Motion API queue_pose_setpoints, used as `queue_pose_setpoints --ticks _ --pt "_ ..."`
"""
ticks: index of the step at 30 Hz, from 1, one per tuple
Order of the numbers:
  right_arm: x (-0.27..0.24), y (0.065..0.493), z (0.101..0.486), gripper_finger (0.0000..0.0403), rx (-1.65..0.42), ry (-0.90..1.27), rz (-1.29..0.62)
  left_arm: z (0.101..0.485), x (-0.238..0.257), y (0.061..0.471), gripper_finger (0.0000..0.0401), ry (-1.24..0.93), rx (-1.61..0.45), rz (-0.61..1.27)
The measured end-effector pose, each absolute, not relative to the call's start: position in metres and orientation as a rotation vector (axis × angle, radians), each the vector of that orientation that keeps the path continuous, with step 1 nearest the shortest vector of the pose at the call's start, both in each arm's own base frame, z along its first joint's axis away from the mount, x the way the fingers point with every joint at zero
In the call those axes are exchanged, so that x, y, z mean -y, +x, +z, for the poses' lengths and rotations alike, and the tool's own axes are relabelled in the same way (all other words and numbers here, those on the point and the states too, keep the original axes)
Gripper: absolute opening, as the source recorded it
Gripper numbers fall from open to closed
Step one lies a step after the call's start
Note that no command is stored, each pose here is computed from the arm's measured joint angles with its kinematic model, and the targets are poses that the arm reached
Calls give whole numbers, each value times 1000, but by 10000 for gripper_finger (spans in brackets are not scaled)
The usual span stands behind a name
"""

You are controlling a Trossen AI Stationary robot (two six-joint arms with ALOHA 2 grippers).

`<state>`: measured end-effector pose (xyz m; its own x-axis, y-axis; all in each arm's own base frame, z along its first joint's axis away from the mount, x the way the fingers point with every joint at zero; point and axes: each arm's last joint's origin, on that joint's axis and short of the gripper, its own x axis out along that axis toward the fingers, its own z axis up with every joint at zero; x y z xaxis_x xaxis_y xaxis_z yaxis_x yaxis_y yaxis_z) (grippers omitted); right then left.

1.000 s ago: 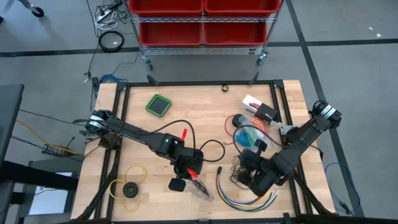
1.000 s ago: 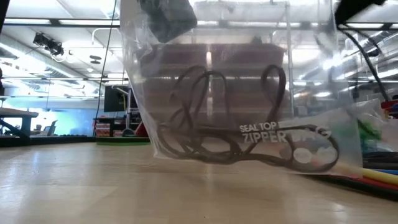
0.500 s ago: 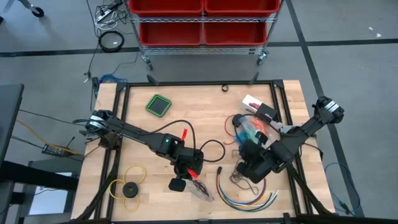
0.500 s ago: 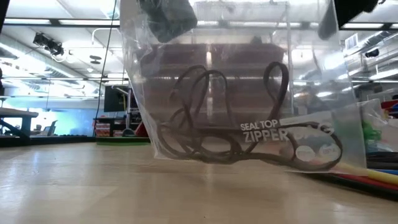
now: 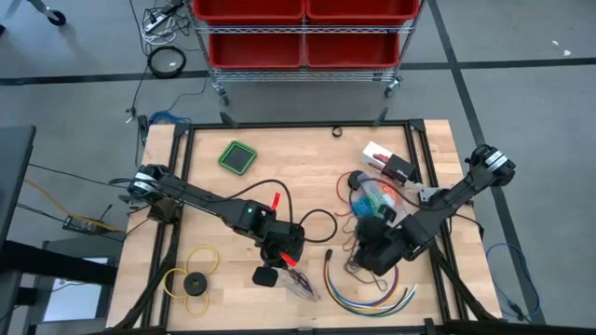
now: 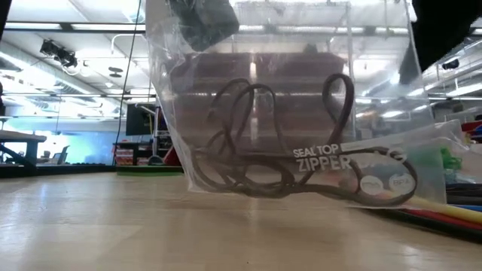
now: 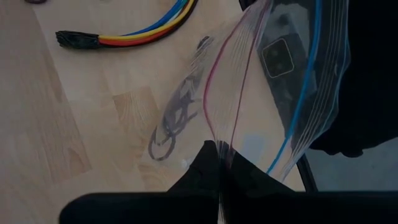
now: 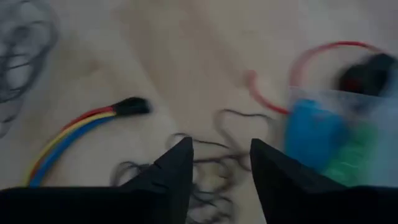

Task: Sort rubber bands
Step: Put the black rubber band into the transparent zip bag

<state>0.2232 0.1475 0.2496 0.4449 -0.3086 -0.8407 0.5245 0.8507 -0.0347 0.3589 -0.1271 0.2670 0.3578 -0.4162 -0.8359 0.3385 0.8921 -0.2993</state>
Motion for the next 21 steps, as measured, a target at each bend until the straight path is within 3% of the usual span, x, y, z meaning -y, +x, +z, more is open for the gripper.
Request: queue_pose_setpoints --ticks 6,21 --pt "-145 230 208 131 -1005 246 -346 267 127 359 1 -78 -1099 -487" --pt "-116 221 138 123 -943 279 -241 267 128 359 1 -77 -1092 -489"
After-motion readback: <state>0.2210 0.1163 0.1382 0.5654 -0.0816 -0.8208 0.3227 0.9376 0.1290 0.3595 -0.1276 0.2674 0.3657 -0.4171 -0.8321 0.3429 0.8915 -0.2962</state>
